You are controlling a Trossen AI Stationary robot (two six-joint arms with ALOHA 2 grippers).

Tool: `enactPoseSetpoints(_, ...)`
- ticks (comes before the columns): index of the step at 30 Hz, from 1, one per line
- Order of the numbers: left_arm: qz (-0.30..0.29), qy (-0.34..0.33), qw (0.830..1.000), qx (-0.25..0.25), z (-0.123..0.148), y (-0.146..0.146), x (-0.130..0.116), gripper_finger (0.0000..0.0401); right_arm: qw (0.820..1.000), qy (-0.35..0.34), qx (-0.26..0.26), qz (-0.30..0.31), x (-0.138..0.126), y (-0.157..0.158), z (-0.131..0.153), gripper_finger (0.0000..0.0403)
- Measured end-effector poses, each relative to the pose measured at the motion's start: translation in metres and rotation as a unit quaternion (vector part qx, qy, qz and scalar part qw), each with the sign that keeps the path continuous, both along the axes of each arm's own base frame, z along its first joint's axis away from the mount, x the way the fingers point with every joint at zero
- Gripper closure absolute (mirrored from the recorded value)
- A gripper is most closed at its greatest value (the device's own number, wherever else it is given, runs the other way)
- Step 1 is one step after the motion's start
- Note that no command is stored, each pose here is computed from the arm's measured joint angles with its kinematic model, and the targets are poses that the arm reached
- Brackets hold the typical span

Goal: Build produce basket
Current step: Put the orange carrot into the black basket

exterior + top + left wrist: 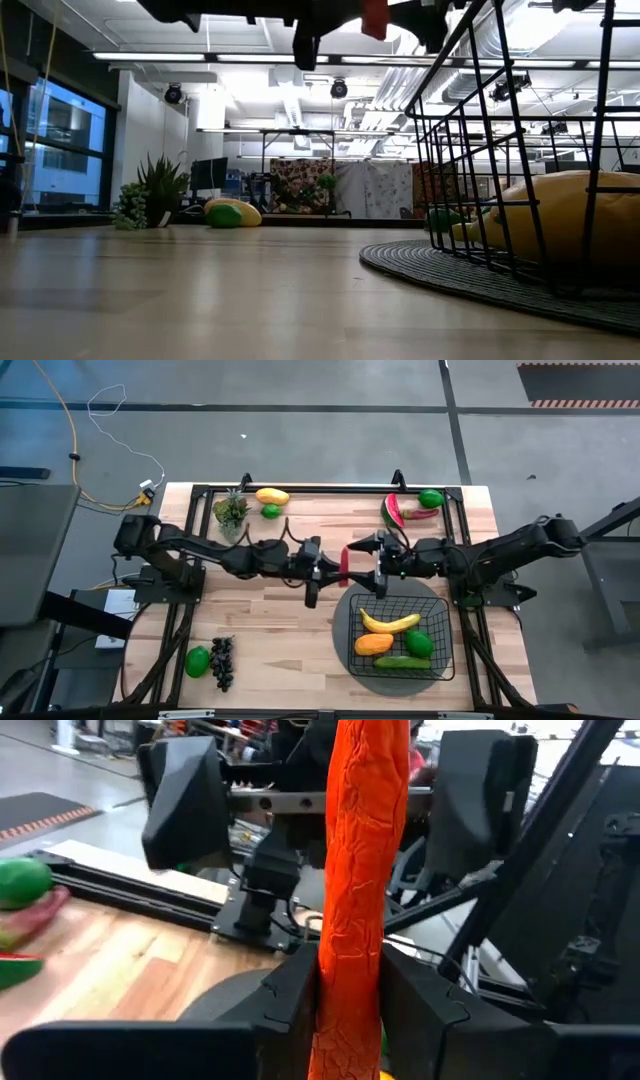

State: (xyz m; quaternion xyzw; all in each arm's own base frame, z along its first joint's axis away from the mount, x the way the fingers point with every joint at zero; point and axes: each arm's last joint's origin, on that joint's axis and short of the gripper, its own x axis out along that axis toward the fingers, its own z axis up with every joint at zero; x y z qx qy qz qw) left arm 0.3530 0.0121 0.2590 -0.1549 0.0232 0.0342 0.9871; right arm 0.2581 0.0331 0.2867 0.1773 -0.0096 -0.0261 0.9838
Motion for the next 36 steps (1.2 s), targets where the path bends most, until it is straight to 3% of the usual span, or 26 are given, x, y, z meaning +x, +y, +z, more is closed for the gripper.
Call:
enactPoseSetpoints(6, 0.001, 0.008, 1.0, -0.013, -0.005, 0.0, 0.002, 0.0315, 1.0, 0.003, 0.023, 0.01, 0.002, 0.001, -0.002, 0.001)
enactPoseSetpoints(9, 0.002, 0.002, 1.0, -0.013, -0.004, 0.0, 0.002, 0.0315, 1.0, 0.002, 0.024, 0.006, 0.002, 0.001, -0.002, 0.003)
enactPoseSetpoints(17, 0.0, -0.008, 1.0, -0.013, -0.002, -0.001, 0.002, 0.0315, 1.0, -0.012, 0.025, 0.002, 0.007, 0.001, -0.004, 0.0126)
enactPoseSetpoints(26, 0.0, -0.007, 1.0, -0.013, -0.003, -0.001, 0.002, 0.0315, 1.0, -0.004, 0.028, 0.008, 0.015, 0.003, -0.013, 0.0205)
enactPoseSetpoints(36, 0.002, -0.002, 1.0, -0.005, -0.003, 0.0, 0.002, 0.0315, 1.0, -0.013, 0.025, 0.011, 0.014, 0.003, -0.01, 0.0339)
